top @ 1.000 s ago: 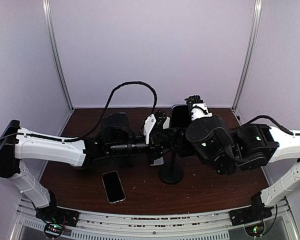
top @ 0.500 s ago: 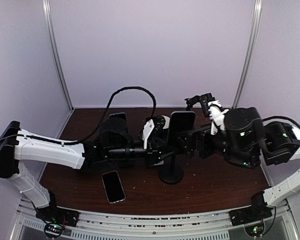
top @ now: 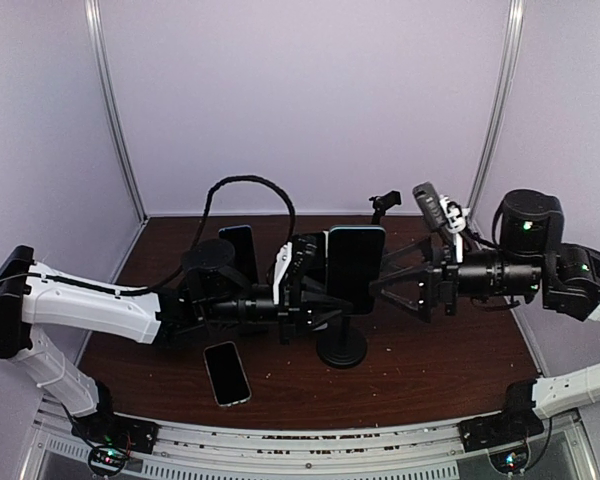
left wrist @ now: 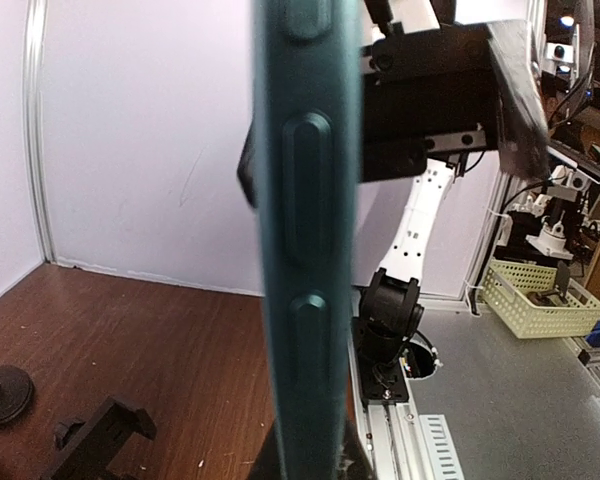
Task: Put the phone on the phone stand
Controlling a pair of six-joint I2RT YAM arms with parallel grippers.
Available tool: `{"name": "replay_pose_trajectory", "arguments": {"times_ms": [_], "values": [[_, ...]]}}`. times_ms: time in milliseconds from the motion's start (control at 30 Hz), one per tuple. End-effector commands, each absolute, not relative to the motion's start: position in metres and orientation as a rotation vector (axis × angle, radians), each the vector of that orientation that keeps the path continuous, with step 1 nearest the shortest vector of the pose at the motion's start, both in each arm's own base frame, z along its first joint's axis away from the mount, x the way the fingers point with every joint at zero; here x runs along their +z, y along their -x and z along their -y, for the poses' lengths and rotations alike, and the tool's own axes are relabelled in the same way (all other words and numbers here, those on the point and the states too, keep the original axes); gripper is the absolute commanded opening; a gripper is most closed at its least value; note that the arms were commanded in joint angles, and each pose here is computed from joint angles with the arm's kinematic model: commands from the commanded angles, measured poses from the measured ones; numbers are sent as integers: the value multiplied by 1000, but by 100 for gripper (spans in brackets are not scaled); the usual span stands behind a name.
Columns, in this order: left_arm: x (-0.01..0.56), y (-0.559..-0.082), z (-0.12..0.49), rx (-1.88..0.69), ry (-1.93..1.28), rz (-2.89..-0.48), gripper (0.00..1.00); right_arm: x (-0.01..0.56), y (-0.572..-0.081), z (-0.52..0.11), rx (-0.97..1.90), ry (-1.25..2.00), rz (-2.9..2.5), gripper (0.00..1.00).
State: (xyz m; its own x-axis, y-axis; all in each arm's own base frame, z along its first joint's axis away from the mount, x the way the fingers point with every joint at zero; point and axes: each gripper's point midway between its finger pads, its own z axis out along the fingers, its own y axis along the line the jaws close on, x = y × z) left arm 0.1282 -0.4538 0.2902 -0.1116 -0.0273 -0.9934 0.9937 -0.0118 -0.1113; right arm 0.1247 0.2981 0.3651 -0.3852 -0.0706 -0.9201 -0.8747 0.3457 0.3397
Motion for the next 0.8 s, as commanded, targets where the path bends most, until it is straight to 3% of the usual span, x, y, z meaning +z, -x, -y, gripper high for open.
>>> {"name": "replay_pose_trajectory", "arguments": {"times_ms": [0,67,200,333,433,500,600,733,767], "values": [[327,-118,452,-1376,-1117,-1077,0,366,-107,-316,1246,1012,-1682,83],[324,-116,454,-1380,-1139,-1071,0,367,-109,-317,1270,991,-1664,78],[316,-115,460,-1398,-1168,-1092,0,368,-105,-326,1312,1027,-1645,48],[315,-115,460,-1407,-1164,-1091,0,366,-107,-325,1305,1028,-1637,27],[308,-118,460,-1374,-1174,-1125,0,367,-112,-320,1279,997,-1634,1],[300,-123,459,-1322,-1181,-1170,35,361,-116,-319,1245,998,-1663,0],[288,-131,454,-1200,-1231,-1230,69,346,-133,-313,1121,974,-1737,0],[267,-154,429,-923,-1255,-1352,96,328,-158,-300,992,907,-1803,0],[264,-160,422,-873,-1242,-1368,98,327,-164,-297,975,886,-1805,0]]}}
